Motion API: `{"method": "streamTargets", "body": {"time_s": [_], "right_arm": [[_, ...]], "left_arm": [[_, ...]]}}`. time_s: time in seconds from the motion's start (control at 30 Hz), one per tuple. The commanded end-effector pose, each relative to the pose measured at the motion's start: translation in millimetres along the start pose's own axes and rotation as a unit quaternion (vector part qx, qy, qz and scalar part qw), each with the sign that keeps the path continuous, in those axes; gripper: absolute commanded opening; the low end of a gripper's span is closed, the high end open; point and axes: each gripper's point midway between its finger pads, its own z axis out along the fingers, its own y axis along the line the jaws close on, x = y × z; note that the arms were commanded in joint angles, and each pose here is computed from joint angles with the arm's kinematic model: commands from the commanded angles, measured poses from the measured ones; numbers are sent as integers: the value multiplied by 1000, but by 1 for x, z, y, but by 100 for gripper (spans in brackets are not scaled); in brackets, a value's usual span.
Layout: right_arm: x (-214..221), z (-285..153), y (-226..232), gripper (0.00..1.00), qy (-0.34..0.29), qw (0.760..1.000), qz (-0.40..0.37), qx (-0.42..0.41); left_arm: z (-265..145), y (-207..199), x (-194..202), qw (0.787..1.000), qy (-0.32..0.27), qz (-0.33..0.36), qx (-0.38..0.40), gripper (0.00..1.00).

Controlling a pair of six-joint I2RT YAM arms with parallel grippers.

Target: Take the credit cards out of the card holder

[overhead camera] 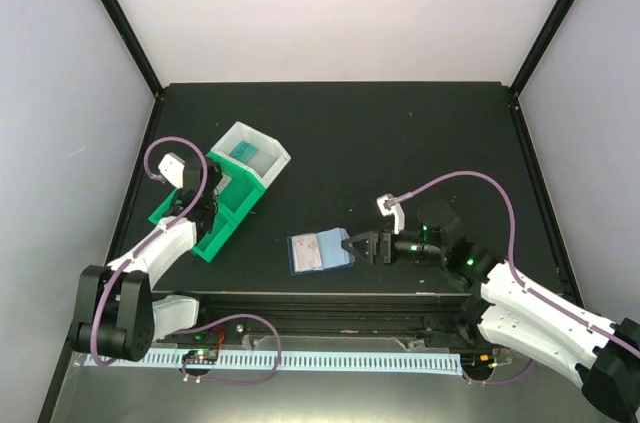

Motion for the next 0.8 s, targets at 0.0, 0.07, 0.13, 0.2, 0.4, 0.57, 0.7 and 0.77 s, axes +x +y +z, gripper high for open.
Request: {"method": "streamTargets", "body": {"time_s": [0.0,0.07,0.13,0.2,0.4,0.57,0.7,0.77], "right_arm": [[-16,-1,5,100,-21,999,-24,8],[-17,-1,4,100,-22,999,-25,12],[-18,0,3,100,-22,999,-27,16],[-19,0,1,100,-23,999,-27,20],[-22,0,-1,100,-24,998,-37,36],[-25,-1,-2,100,-28,998,-40,41],[-25,0,-4,100,-26,998,-38,45],[-25,1,-5,100,-25,998,-40,45]], "left_arm": [[8,-24,-24,999,-43,-25,17,2],[14,-24,-22,999,-41,-16,11,1],[16,-26,-22,999,-43,-13,11,2],[23,-23,-16,999,-37,-5,1,1],[34,-19,-6,1000,-28,2,-11,2],[43,-18,1,1000,-20,10,-23,2],[49,-14,7,999,-13,15,-31,2],[51,-12,9,999,-11,18,-36,2]]}}
